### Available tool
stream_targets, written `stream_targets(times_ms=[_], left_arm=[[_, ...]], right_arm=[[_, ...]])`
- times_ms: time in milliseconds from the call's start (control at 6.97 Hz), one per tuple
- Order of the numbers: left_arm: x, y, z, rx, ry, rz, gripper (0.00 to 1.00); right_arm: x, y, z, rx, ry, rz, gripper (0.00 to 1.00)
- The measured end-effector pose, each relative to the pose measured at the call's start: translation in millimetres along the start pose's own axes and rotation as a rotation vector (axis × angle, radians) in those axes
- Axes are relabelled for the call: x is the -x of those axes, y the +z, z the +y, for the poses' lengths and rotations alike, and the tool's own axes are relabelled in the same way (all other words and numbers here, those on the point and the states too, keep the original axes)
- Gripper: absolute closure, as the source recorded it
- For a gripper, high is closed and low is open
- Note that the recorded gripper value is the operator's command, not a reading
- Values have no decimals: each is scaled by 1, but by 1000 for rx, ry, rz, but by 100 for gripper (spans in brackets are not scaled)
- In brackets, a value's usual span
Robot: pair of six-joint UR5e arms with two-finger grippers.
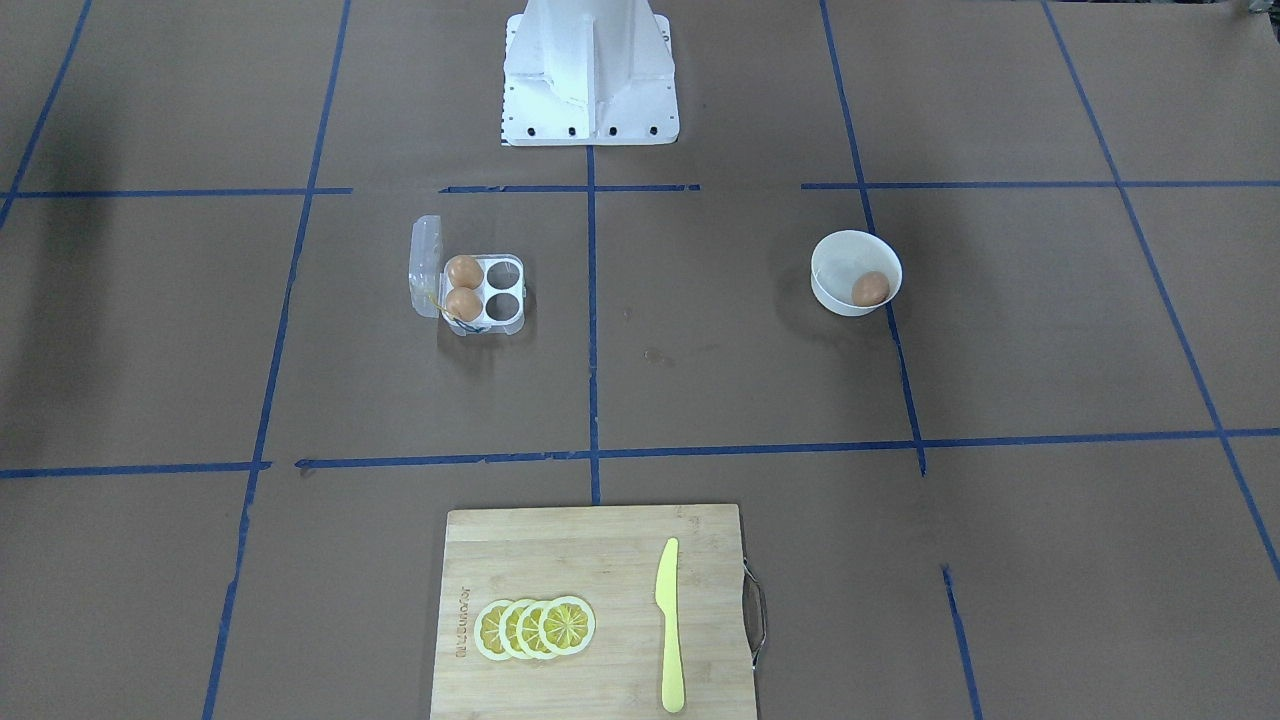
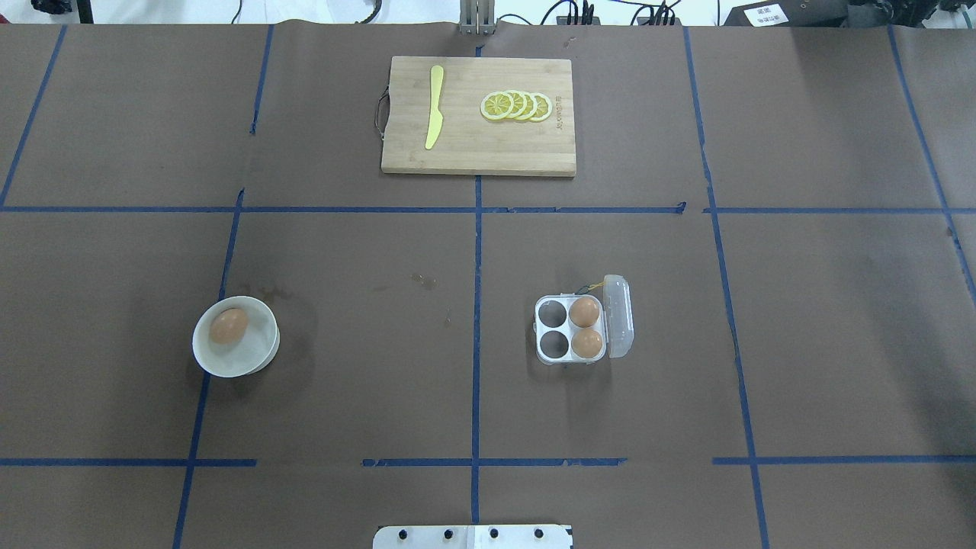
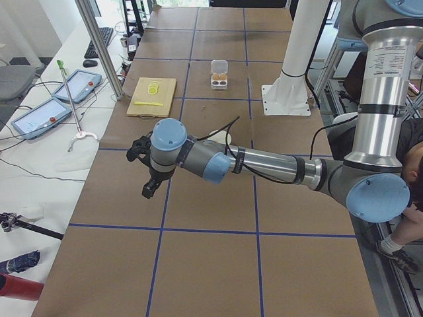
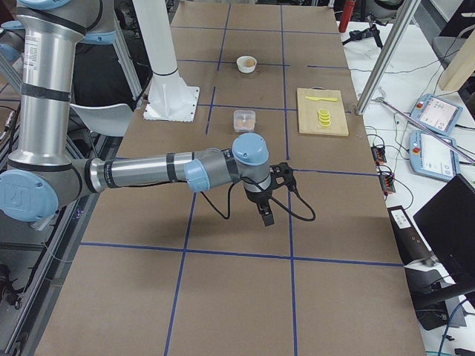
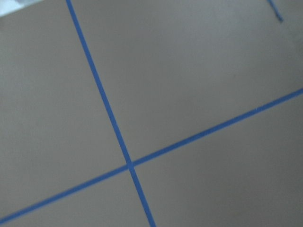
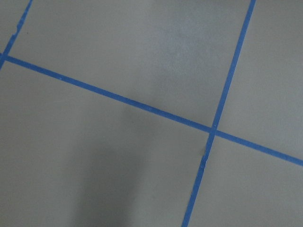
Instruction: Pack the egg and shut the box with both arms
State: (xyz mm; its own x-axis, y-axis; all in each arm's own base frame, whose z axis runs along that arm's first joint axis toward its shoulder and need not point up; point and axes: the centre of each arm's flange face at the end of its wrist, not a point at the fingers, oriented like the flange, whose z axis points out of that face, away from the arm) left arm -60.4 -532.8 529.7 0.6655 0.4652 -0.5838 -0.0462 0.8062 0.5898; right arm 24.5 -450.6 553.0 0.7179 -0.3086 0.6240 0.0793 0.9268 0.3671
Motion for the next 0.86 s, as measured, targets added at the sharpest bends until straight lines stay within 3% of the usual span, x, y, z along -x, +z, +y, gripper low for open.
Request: stream_targets(times_ms=[143, 430, 574, 717, 861], left_arm=[[-6, -4, -7, -75, 8, 17, 0], [-25, -8, -13, -161, 37, 82, 0], [-51, 5, -17, -183, 105, 140, 0], [-87, 28, -23, -165, 130, 214, 0], [-125, 45, -31, -146, 109, 258, 0]], right_arm=[[4, -4, -11, -23, 33, -5, 0], [9, -6, -20, -40, 63, -31, 0], [12, -9, -23, -45, 62, -48, 0], [14, -10, -24, -48, 60, -56, 0], [14, -10, -24, -48, 60, -58, 0]])
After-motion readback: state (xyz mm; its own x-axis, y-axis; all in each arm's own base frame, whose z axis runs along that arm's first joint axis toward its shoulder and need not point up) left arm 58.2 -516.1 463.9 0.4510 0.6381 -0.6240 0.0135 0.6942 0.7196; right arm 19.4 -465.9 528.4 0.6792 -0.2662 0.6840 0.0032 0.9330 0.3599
